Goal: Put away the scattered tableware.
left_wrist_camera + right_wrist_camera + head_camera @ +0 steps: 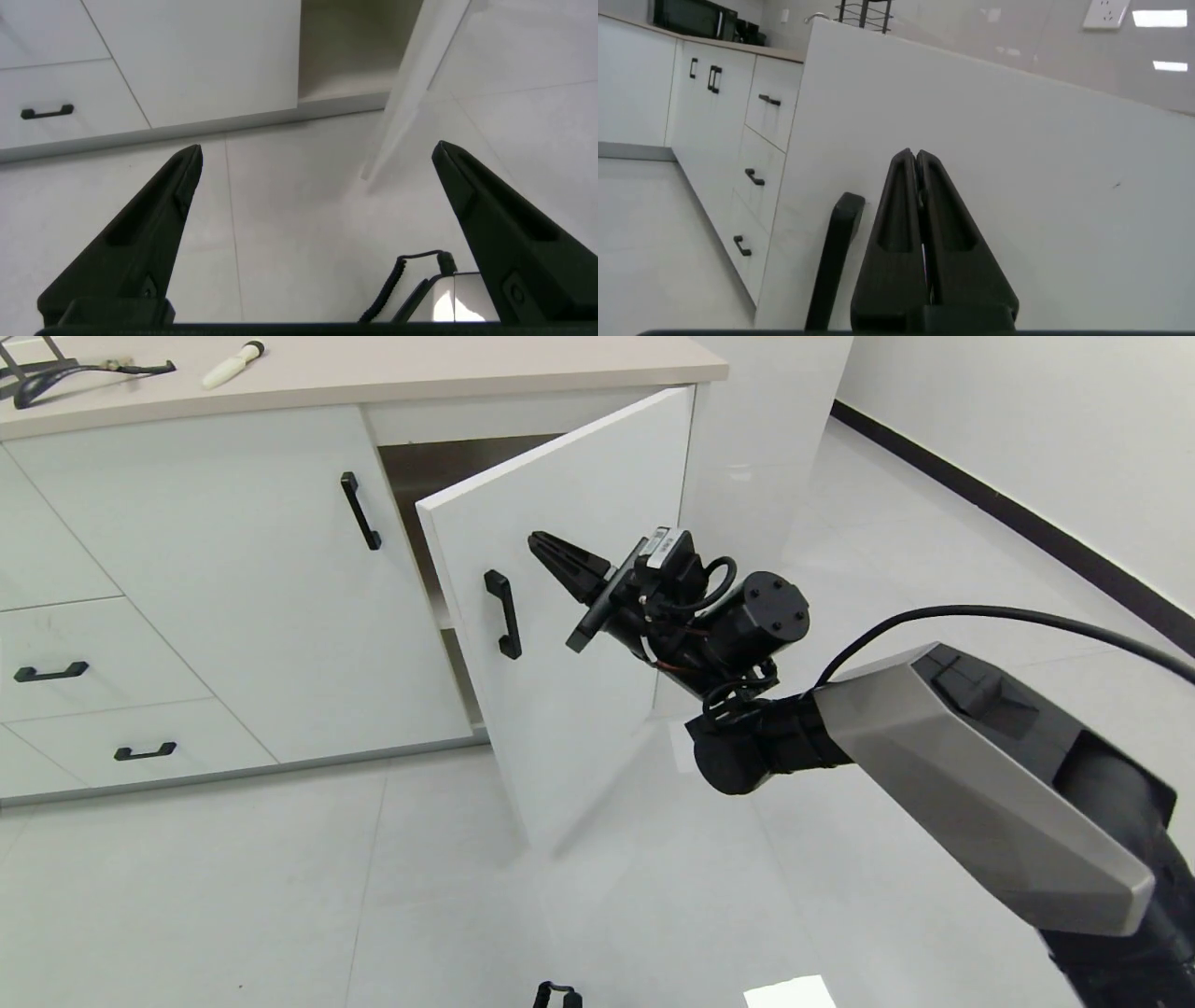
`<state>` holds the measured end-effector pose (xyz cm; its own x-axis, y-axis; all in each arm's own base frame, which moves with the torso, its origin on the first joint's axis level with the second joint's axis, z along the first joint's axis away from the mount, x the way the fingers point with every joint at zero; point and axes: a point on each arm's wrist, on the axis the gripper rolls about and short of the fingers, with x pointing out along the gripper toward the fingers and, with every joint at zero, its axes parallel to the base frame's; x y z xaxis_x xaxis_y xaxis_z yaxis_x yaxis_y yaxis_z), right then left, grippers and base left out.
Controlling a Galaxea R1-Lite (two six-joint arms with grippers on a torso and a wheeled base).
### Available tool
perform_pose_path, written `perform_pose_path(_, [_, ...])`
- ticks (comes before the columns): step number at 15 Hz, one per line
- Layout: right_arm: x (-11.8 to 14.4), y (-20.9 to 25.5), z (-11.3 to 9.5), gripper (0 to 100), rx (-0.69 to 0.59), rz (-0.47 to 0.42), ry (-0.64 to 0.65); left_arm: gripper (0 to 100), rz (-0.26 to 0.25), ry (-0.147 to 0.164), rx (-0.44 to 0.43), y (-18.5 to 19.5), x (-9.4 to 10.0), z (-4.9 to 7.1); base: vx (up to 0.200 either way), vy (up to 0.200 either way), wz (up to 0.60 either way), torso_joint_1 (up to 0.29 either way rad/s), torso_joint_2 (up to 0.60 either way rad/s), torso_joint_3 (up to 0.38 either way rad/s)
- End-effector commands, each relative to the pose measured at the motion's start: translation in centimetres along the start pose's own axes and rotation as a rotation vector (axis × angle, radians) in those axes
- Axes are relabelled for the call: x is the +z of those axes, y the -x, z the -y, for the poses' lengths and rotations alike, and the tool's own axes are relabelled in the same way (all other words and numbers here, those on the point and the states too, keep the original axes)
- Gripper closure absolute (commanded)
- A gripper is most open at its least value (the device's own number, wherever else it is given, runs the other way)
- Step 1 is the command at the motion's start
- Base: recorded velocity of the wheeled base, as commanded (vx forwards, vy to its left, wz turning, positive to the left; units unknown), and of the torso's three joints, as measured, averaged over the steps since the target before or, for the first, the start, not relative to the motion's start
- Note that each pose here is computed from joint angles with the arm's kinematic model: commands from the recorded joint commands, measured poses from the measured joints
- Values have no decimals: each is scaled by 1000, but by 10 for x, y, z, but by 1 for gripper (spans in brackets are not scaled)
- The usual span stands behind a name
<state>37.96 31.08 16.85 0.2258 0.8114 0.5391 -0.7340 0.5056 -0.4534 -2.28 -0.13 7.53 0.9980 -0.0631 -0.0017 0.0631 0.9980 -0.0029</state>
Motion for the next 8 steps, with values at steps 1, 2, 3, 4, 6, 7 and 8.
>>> perform_pose_path(1, [16,-3,9,100,-10,28,23,0,-1,0,0,0,0,0,0,0,0,0,0,0])
perform_pose_path(2, [27,-5,13,100,-13,39,30,0,-1,0,0,0,0,0,0,0,0,0,0,0])
perform_pose_path(3, [34,-4,14,100,-14,38,31,0,-1,0,0,0,0,0,0,0,0,0,0,0])
perform_pose_path(4, [44,0,17,100,-17,27,29,0,-1,0,0,0,0,0,0,0,0,0,0,0])
perform_pose_path(6, [56,19,26,100,-33,-33,19,0,-1,0,0,0,0,0,0,0,0,0,0,0])
perform_pose_path(7, [67,34,30,100,-44,-73,13,0,-1,0,0,0,0,0,0,0,0,0,0,0])
perform_pose_path(8, [67,34,30,100,-44,-73,13,0,-1,0,0,0,0,0,0,0,0,0,0,0])
